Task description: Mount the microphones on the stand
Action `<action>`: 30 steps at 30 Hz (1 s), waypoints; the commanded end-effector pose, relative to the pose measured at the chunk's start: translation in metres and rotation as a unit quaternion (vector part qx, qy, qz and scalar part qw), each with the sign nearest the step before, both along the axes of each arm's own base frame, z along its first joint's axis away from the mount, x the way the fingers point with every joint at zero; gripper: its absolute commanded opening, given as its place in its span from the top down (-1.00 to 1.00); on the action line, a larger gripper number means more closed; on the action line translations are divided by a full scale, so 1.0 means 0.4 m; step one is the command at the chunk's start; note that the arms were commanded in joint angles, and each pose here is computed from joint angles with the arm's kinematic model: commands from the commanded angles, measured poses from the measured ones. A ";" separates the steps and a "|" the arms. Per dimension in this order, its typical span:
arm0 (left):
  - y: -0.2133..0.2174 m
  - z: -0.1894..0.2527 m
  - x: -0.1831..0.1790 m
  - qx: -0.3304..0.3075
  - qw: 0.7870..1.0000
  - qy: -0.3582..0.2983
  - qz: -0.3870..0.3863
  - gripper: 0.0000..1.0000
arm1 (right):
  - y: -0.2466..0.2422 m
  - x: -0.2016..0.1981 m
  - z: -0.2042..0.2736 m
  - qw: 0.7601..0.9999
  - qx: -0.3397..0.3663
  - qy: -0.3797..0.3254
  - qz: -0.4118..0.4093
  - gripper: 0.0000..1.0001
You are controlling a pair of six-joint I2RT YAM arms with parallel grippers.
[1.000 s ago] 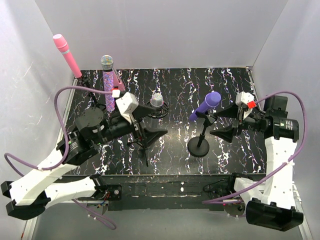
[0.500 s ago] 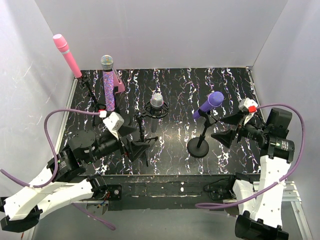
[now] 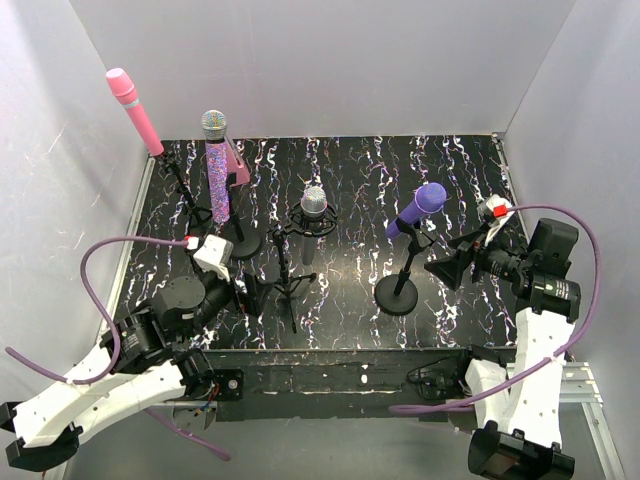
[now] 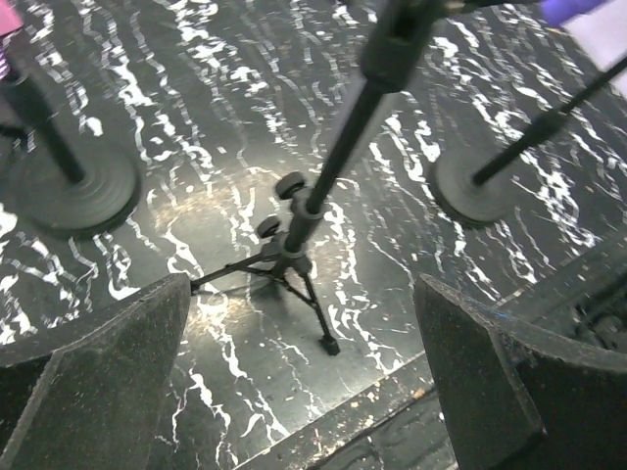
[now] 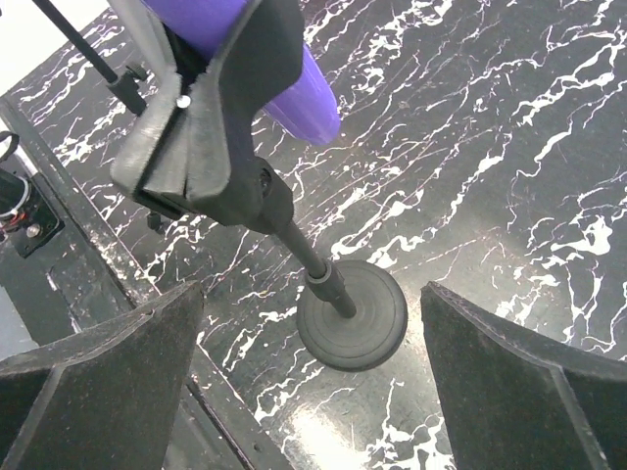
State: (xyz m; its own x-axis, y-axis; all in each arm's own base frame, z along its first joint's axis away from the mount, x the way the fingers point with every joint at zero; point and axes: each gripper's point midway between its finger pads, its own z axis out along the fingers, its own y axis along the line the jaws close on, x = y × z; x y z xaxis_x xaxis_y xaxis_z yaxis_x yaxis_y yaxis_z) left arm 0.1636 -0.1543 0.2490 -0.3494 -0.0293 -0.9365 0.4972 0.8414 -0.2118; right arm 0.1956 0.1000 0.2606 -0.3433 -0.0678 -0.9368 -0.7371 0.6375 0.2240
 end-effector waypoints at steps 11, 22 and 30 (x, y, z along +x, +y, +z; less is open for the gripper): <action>0.111 -0.067 0.088 0.041 0.981 0.010 0.188 -0.96 | -0.027 0.053 -0.022 1.000 -0.002 0.001 -0.029 -0.96; 0.195 -0.075 0.191 0.054 0.963 0.070 0.254 -0.96 | -0.047 0.082 -0.029 0.999 -0.010 0.017 -0.046 -0.96; 0.276 -0.101 0.243 0.014 0.941 0.141 0.309 -0.96 | -0.093 0.118 -0.026 0.992 -0.023 0.017 -0.126 -0.96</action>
State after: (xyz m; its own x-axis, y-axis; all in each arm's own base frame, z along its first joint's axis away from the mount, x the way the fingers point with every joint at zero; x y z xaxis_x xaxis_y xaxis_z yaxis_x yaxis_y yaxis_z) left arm 0.2589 -0.0469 0.2072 -0.4884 -0.2170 -0.8452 -0.1559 0.9747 -0.1601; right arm 0.2300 0.0761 0.2355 -0.4373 -0.0295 -0.8988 -0.6104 0.7437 0.2726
